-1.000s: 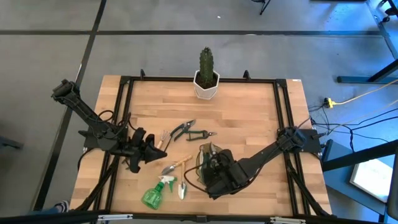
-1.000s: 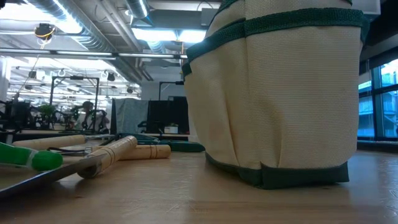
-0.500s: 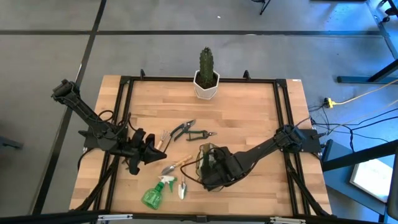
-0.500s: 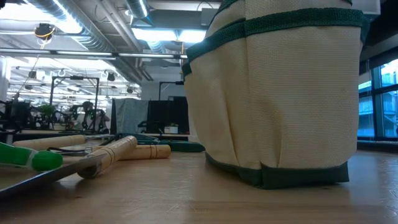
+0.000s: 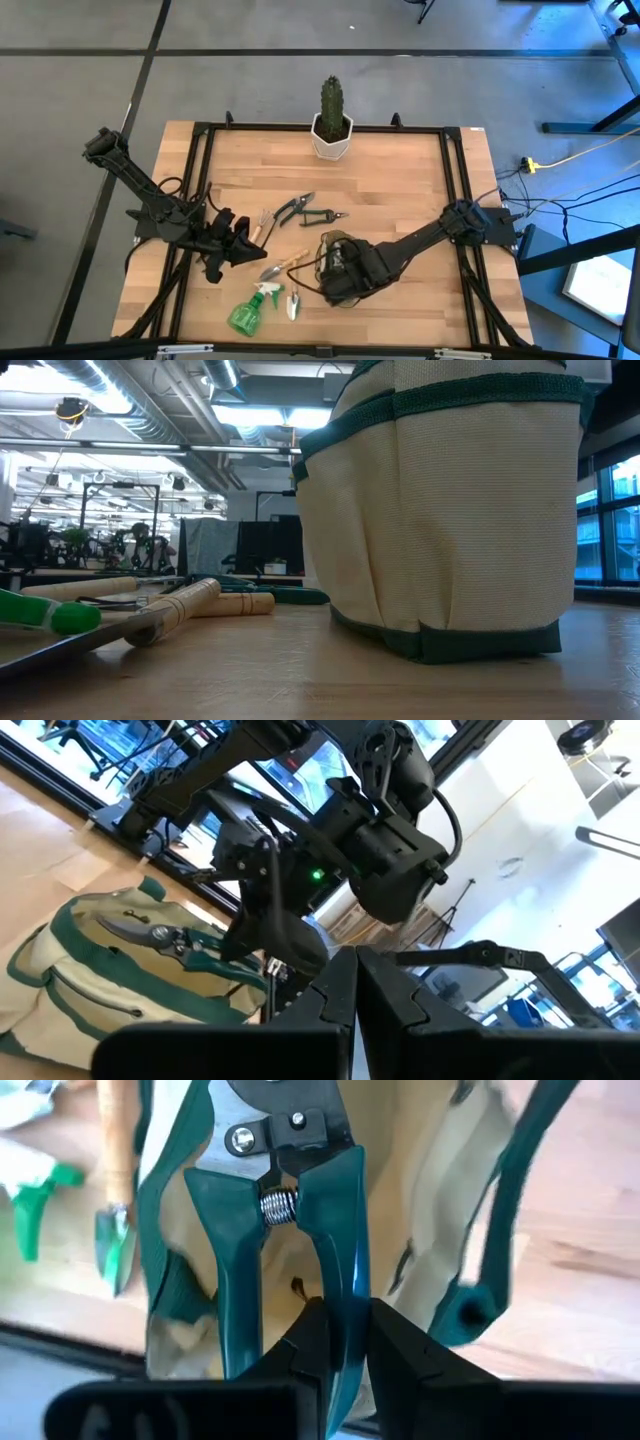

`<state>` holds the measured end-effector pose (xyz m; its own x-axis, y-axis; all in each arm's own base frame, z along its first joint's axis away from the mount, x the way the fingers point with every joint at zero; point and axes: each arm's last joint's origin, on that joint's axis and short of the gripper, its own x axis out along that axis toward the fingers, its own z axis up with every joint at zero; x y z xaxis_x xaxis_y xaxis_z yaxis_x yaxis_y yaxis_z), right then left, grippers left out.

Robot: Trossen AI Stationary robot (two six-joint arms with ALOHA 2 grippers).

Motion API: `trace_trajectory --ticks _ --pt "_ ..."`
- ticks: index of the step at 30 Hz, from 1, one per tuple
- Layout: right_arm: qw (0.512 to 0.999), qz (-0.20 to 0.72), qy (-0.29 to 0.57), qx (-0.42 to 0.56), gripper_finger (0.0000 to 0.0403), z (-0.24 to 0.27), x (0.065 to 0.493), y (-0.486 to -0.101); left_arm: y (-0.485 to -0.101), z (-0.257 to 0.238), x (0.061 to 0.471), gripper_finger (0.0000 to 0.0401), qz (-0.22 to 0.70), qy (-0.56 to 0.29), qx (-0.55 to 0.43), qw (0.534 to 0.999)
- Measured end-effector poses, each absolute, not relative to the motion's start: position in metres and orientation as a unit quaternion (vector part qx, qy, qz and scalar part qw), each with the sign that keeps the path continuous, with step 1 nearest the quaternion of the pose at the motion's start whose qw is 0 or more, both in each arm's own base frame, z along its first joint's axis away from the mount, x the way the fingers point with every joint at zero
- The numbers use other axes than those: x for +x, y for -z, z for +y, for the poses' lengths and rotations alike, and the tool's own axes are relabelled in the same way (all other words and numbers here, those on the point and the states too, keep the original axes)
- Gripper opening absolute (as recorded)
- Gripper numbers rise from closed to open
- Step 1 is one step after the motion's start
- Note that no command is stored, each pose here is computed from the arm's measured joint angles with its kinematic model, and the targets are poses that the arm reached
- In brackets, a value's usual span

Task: Pick & Place Garden tools in Gardening bag
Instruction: Put the bottom green shears into the green gardening bag

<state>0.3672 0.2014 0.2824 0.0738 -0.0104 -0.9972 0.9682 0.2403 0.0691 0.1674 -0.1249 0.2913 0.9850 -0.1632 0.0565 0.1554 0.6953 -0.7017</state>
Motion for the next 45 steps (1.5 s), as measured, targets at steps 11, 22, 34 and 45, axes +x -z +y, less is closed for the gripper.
trace_trajectory --ticks 11,22,34,45 --pt "0.558 0.564 0.43 0.43 0.0047 0.178 0.375 -0.278 -0.291 -0.125 0.167 0.0001 0.006 0.087 -0.376 0.923" --pt "0.56 0.578 0.42 0.42 0.0047 0.168 0.38 -0.276 -0.291 -0.125 0.167 0.0001 0.006 0.088 -0.376 0.922" --pt "0.547 0.581 0.451 0.399 0.0047 0.18 0.384 -0.252 -0.291 -0.126 0.167 0.0001 0.006 0.092 -0.379 0.921" --pt "0.546 0.58 0.451 0.403 0.0047 0.17 0.39 -0.25 -0.292 -0.128 0.165 0.0001 0.003 0.088 -0.38 0.921"
